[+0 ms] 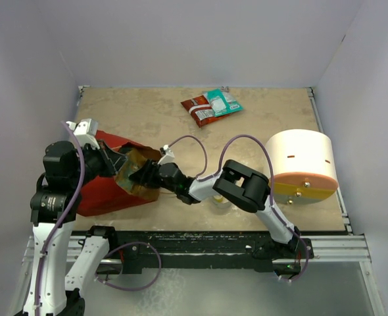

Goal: Take the snacks out of the paper bag
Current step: Take out the snack from the paper bag.

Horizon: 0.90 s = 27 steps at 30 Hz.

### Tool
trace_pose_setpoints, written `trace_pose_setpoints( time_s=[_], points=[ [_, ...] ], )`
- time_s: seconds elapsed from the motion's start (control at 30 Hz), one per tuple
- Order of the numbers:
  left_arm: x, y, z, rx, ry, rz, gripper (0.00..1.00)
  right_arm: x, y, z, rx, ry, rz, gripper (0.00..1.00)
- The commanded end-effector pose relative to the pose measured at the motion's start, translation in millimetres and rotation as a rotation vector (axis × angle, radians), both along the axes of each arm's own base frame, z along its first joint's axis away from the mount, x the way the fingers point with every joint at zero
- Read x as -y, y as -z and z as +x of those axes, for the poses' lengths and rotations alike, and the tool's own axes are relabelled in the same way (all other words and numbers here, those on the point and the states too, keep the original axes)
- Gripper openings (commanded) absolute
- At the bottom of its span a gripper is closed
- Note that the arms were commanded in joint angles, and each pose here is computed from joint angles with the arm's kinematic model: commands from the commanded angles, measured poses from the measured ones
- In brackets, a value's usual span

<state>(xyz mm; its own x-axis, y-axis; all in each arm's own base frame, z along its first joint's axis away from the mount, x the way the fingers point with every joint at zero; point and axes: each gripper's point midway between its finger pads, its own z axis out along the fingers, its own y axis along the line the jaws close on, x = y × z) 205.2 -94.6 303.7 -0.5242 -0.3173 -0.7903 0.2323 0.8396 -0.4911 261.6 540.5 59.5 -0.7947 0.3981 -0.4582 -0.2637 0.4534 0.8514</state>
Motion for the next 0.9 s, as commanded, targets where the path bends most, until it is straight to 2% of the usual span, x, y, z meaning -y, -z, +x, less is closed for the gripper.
trace_pose_setpoints(
  time_s=[0.0,0.07,0.17,0.3,0.37,0.63,0.77,0.87],
  points=[
    [4.3,-29.7,-4.0,0.084,0.010,-0.038,0.00,-13.4,-38.0,9.1,0.080,0.013,0.091,0.55],
    [4.4,-26.9,-4.8,0.078,0.007,-0.045,0.00,-15.7,-54.8,11.5,0.132,0.011,0.106,0.46],
    [3.6,-24.2,-5.3,0.071,0.001,-0.043,0.00,-14.7,-80.5,14.6,0.213,0.012,0.134,0.26],
    [3.2,-24.3,-5.9,0.071,-0.002,-0.044,0.00,-11.1,-109.6,19.1,0.312,0.030,0.149,0.11],
    [3.2,-24.4,-5.9,0.070,-0.002,-0.044,0.00,-7.8,-123.7,21.0,0.353,0.044,0.159,0.00],
    [-1.3,-25.0,-5.7,0.079,-0.019,-0.019,0.00,31.9,-149.6,26.1,0.463,0.147,0.104,0.00],
    [-2.7,-27.1,-4.1,0.088,-0.025,-0.012,0.00,58.2,-137.5,23.1,0.445,0.186,0.049,0.00],
    [-4.2,-29.9,-2.5,0.094,-0.029,-0.002,0.00,79.6,-109.1,15.2,0.410,0.191,-0.018,0.00]
  ],
)
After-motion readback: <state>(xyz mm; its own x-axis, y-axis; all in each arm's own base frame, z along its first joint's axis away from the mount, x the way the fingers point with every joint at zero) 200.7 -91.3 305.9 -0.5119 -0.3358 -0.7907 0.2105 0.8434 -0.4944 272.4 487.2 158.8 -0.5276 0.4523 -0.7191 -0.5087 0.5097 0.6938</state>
